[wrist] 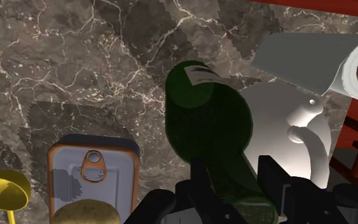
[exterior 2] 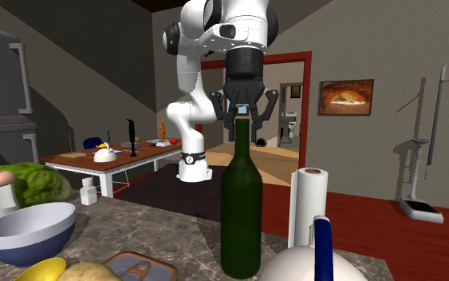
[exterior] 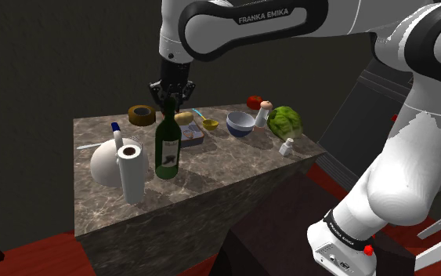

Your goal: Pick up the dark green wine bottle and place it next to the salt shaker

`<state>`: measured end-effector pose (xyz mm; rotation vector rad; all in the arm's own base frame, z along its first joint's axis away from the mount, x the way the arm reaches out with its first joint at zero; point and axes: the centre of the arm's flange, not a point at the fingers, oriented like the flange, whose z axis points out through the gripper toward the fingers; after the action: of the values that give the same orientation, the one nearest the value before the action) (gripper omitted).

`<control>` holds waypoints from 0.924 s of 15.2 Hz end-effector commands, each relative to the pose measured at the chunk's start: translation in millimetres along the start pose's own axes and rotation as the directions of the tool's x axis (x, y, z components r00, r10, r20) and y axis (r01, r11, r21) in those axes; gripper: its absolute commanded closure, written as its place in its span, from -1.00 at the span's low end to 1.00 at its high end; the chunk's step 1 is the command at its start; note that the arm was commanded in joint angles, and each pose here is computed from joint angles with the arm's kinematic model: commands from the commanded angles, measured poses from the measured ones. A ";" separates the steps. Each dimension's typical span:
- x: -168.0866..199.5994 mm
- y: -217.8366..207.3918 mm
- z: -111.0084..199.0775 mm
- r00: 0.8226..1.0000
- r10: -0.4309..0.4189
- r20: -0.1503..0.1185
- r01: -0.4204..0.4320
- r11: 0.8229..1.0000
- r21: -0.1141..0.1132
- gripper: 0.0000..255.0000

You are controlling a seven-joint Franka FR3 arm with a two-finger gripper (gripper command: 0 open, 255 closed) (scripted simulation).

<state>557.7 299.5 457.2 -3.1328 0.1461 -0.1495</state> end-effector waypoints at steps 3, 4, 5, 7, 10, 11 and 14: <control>0.5 -0.1 -5.0 1.000 0.000 0.000 0.000 1.000 0.000 1.00; 1.0 -0.1 -10.2 1.000 0.000 0.000 0.000 1.000 0.000 1.00; 1.5 -0.1 -15.5 1.000 0.000 0.000 0.000 1.000 0.000 1.00; 2.5 -0.2 -26.0 1.000 0.000 0.000 0.000 1.000 0.000 1.00; 4.0 -0.3 -41.8 1.000 0.000 0.000 0.000 1.000 0.000 1.00; 4.5 -0.3 -47.0 1.000 0.000 0.000 0.000 1.000 0.000 1.00; 6.0 -0.4 -62.8 1.000 0.000 0.000 0.000 1.000 0.000 1.00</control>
<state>558.4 299.5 514.9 -3.1330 0.1459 -0.1491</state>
